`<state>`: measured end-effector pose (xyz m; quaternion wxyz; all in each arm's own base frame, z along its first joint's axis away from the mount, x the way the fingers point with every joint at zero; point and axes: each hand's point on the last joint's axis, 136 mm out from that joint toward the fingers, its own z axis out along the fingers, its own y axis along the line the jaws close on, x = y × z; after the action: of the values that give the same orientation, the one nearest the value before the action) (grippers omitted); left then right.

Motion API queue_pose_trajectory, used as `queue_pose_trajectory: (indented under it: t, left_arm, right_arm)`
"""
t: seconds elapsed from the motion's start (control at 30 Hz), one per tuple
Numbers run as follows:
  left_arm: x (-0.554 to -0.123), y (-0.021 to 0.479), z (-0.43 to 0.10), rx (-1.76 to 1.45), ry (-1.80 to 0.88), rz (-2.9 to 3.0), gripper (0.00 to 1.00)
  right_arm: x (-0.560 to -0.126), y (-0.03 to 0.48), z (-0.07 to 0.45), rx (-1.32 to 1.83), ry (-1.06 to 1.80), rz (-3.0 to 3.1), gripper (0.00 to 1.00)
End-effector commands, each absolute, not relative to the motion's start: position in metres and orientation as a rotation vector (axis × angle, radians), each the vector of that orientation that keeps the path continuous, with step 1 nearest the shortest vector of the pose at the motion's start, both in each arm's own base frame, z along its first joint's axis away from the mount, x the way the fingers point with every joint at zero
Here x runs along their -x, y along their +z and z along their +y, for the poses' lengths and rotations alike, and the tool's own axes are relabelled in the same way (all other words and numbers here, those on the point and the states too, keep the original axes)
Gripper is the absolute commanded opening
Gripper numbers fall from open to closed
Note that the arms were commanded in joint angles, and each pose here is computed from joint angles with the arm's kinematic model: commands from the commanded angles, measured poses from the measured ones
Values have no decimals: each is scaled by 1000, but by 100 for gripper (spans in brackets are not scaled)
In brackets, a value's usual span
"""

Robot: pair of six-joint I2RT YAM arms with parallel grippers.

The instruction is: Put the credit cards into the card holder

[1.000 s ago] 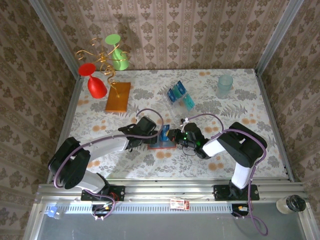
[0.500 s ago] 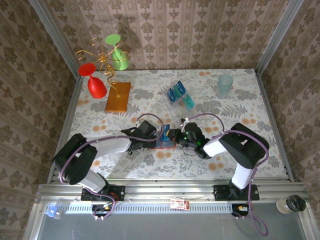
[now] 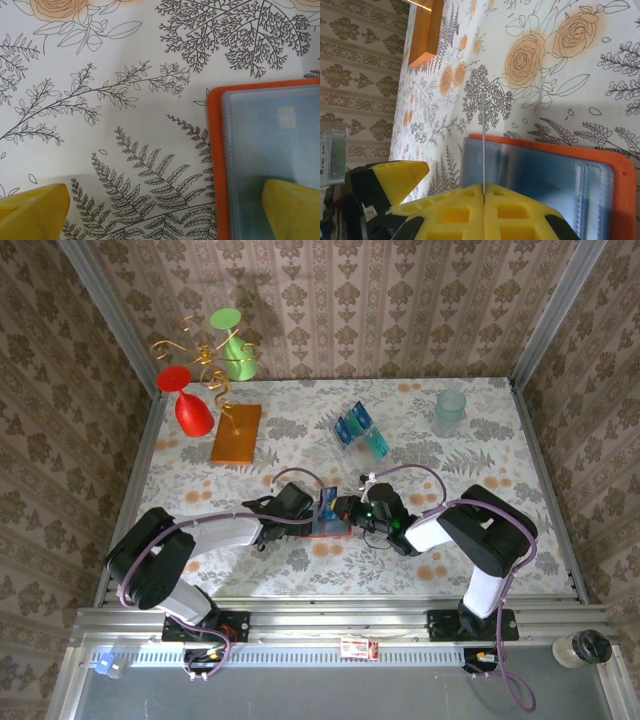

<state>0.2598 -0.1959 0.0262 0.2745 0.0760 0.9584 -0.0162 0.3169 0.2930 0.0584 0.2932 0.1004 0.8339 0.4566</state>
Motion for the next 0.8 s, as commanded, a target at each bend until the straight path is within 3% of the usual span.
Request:
queue_pose_trajectory:
  t: [0.0,0.77]
  left_arm:
    - [-245,13,-180,-223,38,2629,100]
    - [-247,15,-181,-221,29,2621,100]
  right_arm:
    - [-322,61,301,-246,1237,2199,0]
    - [-305,39,298,-265,1216,2243,0]
